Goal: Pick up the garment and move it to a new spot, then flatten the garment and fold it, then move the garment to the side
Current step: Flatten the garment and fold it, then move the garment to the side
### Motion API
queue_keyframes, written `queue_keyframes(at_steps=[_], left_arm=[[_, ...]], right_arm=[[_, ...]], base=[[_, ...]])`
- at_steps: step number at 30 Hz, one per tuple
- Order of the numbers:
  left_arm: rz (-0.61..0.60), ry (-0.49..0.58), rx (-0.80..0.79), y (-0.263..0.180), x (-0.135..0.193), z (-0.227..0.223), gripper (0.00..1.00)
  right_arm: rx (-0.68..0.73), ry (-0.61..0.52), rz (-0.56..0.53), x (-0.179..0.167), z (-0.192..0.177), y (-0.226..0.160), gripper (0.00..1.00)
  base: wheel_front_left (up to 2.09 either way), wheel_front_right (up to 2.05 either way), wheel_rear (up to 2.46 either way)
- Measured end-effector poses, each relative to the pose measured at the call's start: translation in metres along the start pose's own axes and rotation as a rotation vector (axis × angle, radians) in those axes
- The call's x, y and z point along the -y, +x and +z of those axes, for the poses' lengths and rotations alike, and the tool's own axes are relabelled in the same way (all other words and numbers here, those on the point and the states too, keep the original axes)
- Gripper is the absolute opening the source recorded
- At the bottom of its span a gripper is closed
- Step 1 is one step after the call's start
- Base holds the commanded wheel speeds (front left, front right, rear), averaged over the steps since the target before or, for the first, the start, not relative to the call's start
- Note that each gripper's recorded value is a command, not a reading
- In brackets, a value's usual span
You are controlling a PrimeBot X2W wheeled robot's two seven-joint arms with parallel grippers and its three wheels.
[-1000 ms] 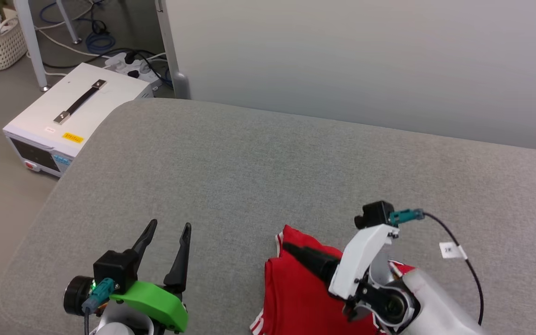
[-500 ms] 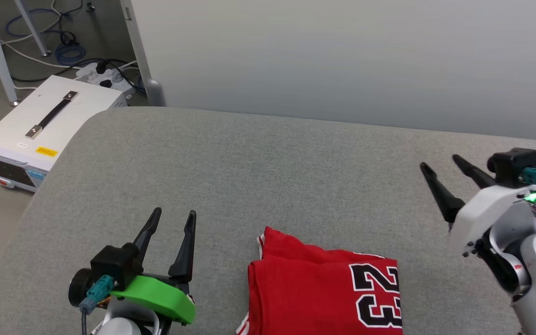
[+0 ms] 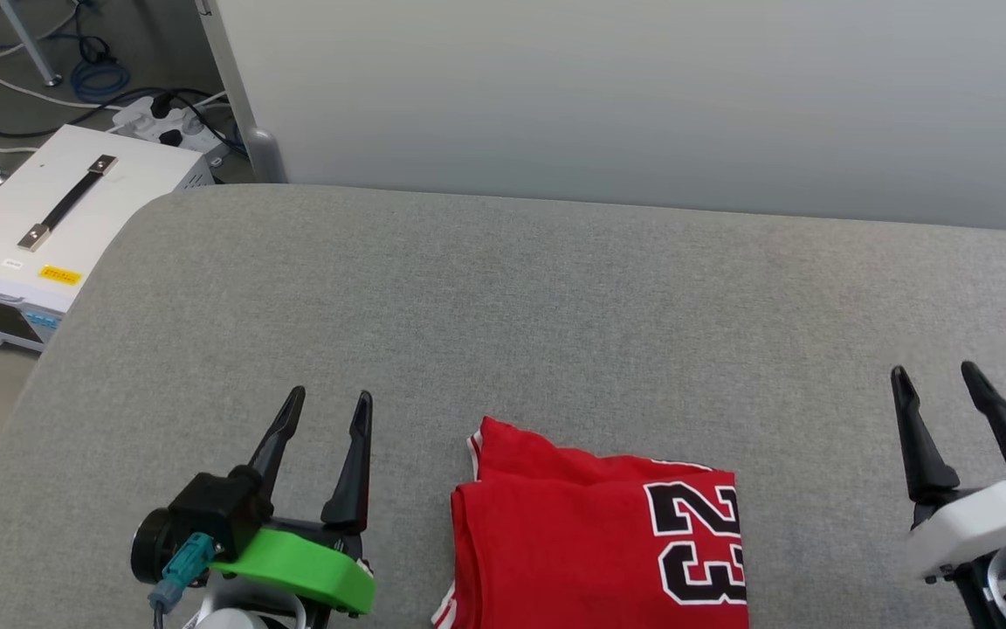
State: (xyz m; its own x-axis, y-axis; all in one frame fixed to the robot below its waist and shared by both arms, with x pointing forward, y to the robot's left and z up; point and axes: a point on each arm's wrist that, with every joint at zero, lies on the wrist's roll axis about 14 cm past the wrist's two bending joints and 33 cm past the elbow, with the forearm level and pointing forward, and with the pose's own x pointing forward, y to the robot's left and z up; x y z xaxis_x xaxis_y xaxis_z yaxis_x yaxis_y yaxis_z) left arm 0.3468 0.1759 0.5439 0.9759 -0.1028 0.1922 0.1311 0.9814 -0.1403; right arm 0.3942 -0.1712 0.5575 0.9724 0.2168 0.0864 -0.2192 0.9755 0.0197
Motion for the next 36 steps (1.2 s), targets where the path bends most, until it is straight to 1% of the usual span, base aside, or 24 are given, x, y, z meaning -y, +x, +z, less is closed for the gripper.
queue_keyframes(at_steps=[2,6,16,19,20,22,25,29,31,36], left_arm=[[0.0,-0.001,-0.001,-0.001,0.002,-0.001,1.0],[0.0,-0.006,0.002,0.0,0.004,-0.002,1.0],[-0.012,0.006,0.001,0.003,0.009,-0.004,1.0],[-0.009,0.006,-0.002,0.003,0.008,-0.005,1.0],[-0.008,0.006,-0.004,0.003,0.008,-0.005,1.0],[-0.004,0.009,-0.01,0.004,0.007,-0.007,1.0],[-0.004,0.011,-0.02,0.004,0.006,-0.01,1.0],[-0.007,0.011,-0.037,0.004,0.007,-0.016,1.0],[-0.012,0.01,-0.045,0.005,0.008,-0.018,1.0],[-0.01,0.012,-0.059,0.008,0.007,-0.023,1.0]], right_arm=[[0.001,0.041,-0.029,-0.001,-0.006,-0.008,1.0],[-0.009,0.08,-0.051,-0.005,-0.016,-0.016,1.0],[-0.026,0.094,-0.066,-0.007,-0.026,-0.02,1.0],[-0.077,0.089,-0.053,-0.01,-0.034,-0.02,1.0],[-0.114,0.087,-0.043,-0.012,-0.04,-0.02,1.0],[-0.242,0.08,0.008,-0.024,-0.06,-0.022,1.0],[-0.446,0.133,0.07,-0.041,-0.087,-0.029,1.0],[-0.696,0.179,0.15,-0.059,-0.108,-0.044,1.0],[-0.776,0.204,0.179,-0.068,-0.112,-0.048,1.0],[-0.956,0.201,0.222,-0.081,-0.13,-0.058,1.0]], base=[[0.0,0.0,0.0],[0.0,0.0,0.0],[0.0,0.0,0.0],[0.0,0.0,0.0],[0.0,0.0,0.0],[0.0,0.0,0.0],[0.0,0.0,0.0],[0.0,0.0,0.0],[0.0,0.0,0.0],[0.0,0.0,0.0]])
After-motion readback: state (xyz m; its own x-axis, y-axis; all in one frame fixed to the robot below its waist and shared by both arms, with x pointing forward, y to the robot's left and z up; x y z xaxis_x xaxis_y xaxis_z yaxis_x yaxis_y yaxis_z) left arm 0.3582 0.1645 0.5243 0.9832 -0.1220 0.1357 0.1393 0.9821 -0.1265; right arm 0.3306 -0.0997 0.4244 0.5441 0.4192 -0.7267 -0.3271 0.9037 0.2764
